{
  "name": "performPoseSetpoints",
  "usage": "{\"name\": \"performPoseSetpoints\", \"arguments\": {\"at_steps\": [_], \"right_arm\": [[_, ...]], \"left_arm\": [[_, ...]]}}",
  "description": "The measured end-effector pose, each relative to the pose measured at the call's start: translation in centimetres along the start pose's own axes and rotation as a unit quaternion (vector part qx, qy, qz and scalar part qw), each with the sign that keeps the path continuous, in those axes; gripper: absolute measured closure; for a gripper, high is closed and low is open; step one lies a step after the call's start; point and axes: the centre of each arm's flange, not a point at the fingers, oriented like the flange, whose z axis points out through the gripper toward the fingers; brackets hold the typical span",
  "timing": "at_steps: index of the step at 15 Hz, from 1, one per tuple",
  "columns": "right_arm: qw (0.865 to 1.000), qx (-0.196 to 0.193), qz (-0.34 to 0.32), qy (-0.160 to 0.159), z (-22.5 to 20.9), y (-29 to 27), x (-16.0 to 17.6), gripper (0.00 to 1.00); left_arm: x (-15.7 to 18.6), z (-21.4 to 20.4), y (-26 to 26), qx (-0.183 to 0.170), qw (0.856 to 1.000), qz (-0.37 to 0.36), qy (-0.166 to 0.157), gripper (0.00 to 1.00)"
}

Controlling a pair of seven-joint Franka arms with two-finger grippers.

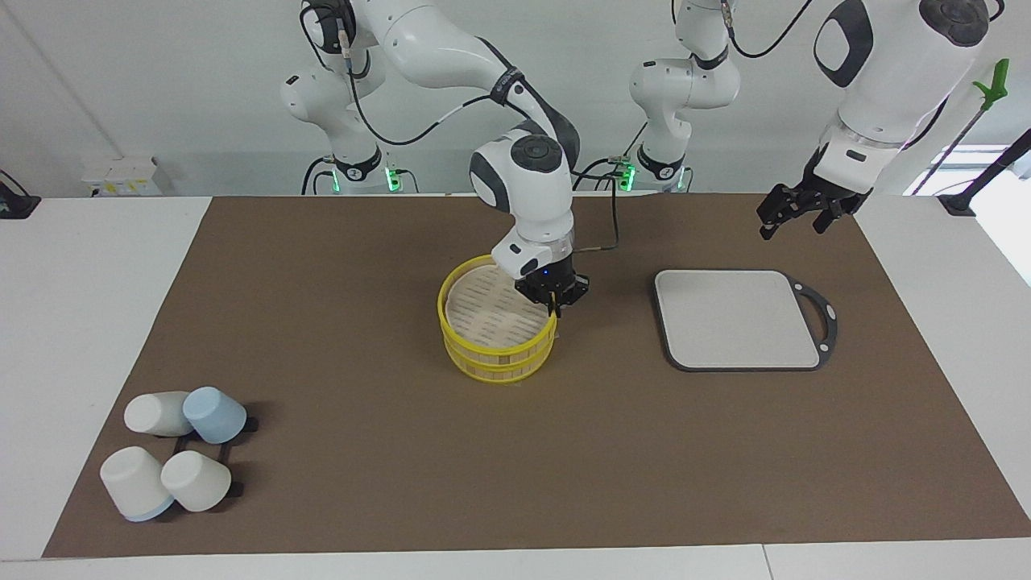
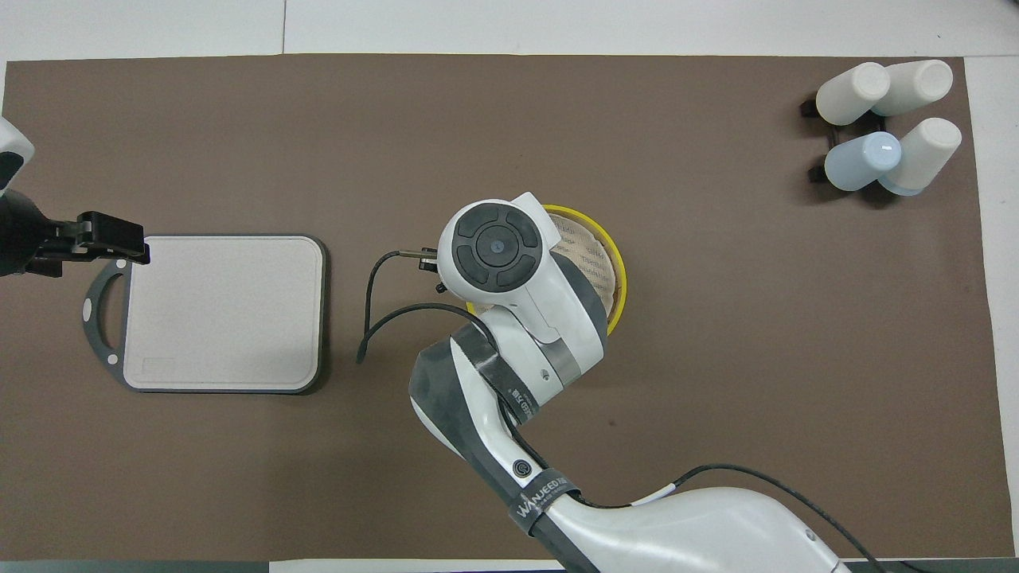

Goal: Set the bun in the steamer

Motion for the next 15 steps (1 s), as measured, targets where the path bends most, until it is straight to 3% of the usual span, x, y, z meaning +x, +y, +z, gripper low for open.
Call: {"name": "performPoseSetpoints", "arguments": {"at_steps": [4,5,9,13,15], "right_arm": [[1.0,0.001,0.001,0.002,0.2,0.1,0.2,0.89],[1.0,0.0,0.001,0.001,0.5,0.1,0.1,0.83],[1.0,-0.01,-0.002,-0.003,1.1,0.1,0.0,0.42],[1.0,-0.017,0.004,0.015,-3.7,1.3,3.0,0.01],[1.0,-0.012,0.009,0.025,-8.5,4.3,5.9,0.0]], "left_arm": [[0.0,-0.1,0.0,0.0,1.0,0.001,0.001,0.0],[0.0,-0.1,0.0,0.0,1.0,0.001,0.001,0.0],[-0.1,-0.3,-0.1,-0.001,1.0,0.001,0.003,0.0],[-0.3,-0.6,-0.3,-0.001,1.0,0.0,0.006,0.0],[-0.3,-0.8,-0.3,-0.001,1.0,0.0,0.006,0.0]]}}
